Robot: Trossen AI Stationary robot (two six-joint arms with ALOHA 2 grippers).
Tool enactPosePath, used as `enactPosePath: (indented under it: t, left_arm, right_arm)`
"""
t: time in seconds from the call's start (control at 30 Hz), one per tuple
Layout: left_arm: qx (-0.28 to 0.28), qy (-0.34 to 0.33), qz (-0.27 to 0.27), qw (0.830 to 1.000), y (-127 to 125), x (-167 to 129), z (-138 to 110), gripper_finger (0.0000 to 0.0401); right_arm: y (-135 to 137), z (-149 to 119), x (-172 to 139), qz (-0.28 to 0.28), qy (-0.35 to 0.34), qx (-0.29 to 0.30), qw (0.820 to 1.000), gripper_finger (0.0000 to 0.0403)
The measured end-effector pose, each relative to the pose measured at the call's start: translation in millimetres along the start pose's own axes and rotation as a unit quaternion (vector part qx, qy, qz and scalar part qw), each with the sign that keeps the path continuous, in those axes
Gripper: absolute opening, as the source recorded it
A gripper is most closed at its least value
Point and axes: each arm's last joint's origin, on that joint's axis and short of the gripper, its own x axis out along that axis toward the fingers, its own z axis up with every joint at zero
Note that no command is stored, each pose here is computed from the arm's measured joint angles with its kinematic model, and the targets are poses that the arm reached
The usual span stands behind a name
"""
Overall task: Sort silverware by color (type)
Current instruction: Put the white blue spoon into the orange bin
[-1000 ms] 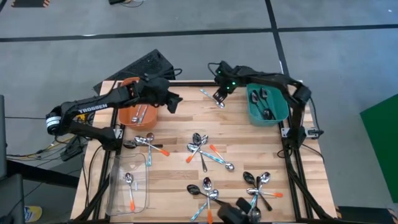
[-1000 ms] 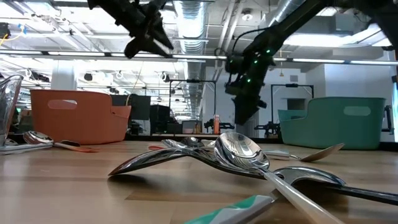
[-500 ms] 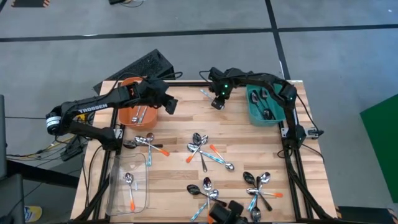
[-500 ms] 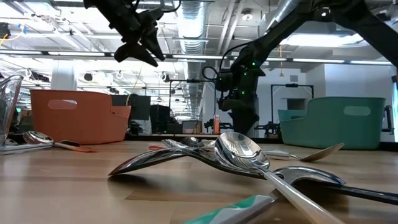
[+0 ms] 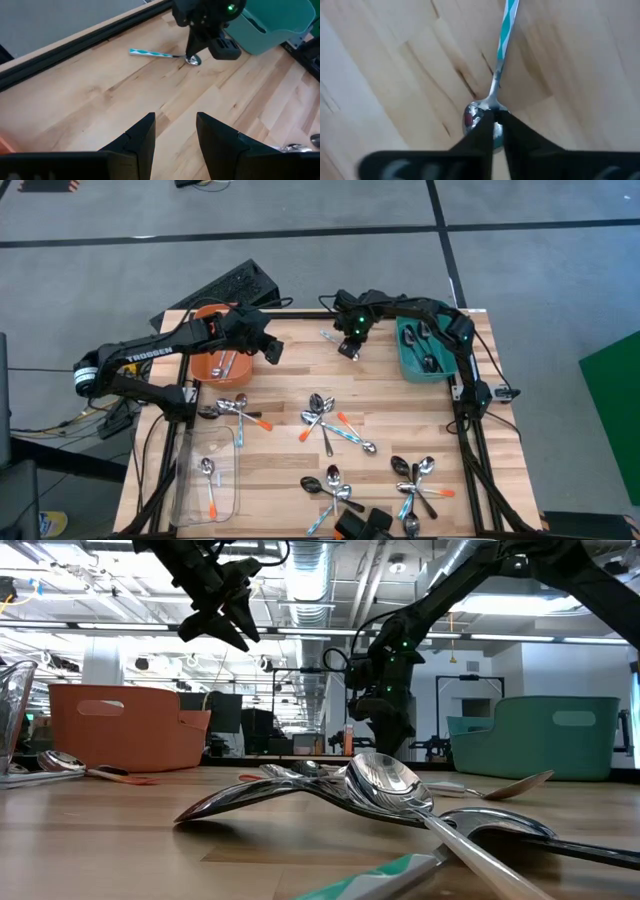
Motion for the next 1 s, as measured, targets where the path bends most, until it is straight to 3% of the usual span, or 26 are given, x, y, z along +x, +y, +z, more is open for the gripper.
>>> enactPosePath:
  t: [0.1, 0.2, 0.3, 0.57, 0.73, 1.0]
  left_arm:
    - [-0.009, -0.004, 0.003, 1.000, 0.0, 0.0, 0.5, 0.0130]
    - [0.006, -0.017, 0.004, 1.000, -0.6, 0.1, 2.6, 0.0130]
    - [0.030, -0.052, 0.000, 0.998, -3.1, -0.2, 8.6, 0.0130]
    - [0.026, -0.140, -0.025, 0.989, -5.9, -3.1, 26.7, 0.0130]
    - [0.013, -0.150, -0.015, 0.988, -0.6, -3.2, 30.6, 0.0130]
    - [0.018, -0.141, -0.009, 0.990, 0.9, -2.6, 29.0, 0.0152]
  right_arm:
    - [-0.2, -1.3, -16.1, 0.008, -0.024, -0.001, 1.000, 0.0011]
    - [-1.8, -6.1, -31.4, 0.027, -0.037, 0.014, 0.999, 0.0014]
    - [-4.1, -8.0, -64.7, 0.039, -0.093, 0.020, 0.995, 0.0010]
    - [-1.5, -12.6, -116.0, 0.039, -0.196, 0.045, 0.979, 0.0020]
    - [-5.3, -7.6, -91.6, -0.012, -0.155, 0.053, 0.987, 0.0065]
    - [4.3, 3.5, -37.0, -0.002, -0.082, 0.040, 0.996, 0.0134]
